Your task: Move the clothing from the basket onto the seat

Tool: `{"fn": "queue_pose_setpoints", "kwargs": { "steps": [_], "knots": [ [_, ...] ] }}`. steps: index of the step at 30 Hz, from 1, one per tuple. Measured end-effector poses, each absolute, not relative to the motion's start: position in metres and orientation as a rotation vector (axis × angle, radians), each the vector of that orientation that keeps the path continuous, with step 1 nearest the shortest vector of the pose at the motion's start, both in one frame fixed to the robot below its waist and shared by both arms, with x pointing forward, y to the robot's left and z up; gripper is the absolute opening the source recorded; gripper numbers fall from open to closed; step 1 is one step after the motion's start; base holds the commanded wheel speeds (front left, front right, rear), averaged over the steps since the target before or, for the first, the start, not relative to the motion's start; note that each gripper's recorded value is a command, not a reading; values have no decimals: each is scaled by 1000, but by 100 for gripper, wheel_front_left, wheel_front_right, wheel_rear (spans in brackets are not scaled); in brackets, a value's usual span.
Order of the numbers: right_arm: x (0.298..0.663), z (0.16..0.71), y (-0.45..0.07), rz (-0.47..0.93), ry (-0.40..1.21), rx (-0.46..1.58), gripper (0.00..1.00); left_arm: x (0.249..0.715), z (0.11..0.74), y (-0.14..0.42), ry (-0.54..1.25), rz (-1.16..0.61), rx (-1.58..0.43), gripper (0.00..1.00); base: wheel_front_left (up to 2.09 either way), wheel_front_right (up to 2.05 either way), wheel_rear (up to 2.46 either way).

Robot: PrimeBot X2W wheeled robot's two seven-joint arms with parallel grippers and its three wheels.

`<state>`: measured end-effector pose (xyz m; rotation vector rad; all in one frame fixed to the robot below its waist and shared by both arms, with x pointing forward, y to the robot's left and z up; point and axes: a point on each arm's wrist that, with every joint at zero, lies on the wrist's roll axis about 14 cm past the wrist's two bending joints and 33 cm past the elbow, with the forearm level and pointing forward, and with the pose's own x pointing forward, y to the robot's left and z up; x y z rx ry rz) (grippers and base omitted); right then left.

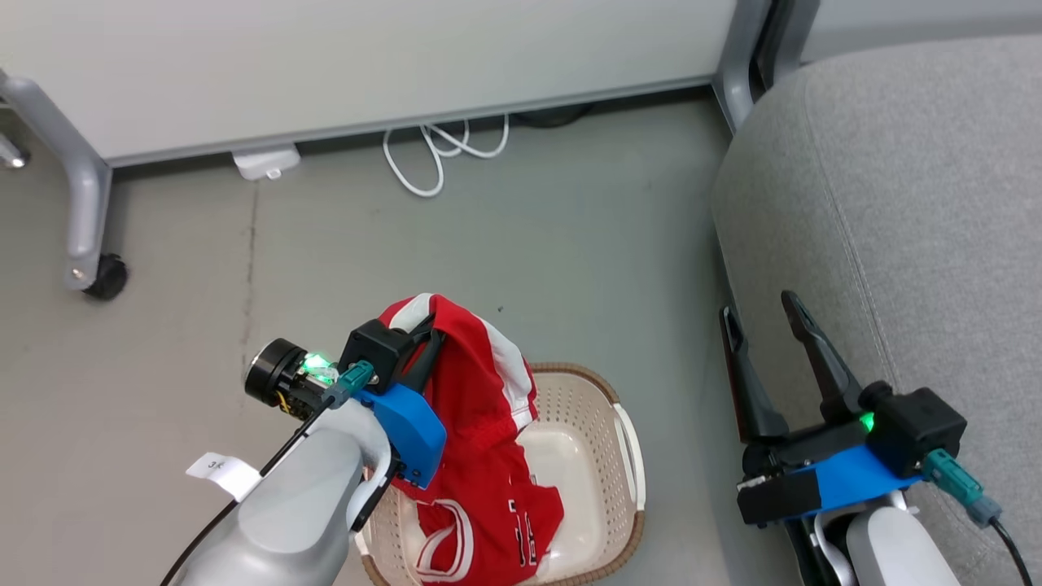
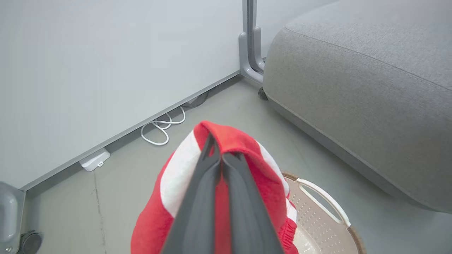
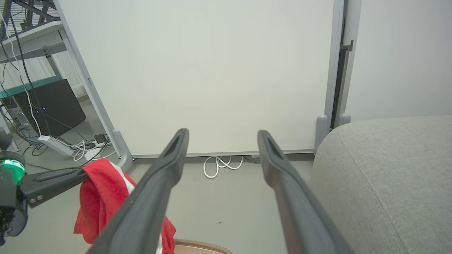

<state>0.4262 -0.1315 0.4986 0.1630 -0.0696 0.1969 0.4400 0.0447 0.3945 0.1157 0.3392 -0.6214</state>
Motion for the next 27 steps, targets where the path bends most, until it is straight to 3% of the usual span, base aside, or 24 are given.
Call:
{"fn": "queue_pose_setpoints", "kwargs": {
  "steps": [16, 27],
  "knots": [
    [397, 516, -121, 226, -103, 177, 100, 445, 494, 47, 68, -573, 41, 0, 0, 0, 0],
    [384, 520, -119, 232, -112, 185, 100, 439, 560, 25, -111, -635, 22, 0, 0, 0, 0]
  ]
}}
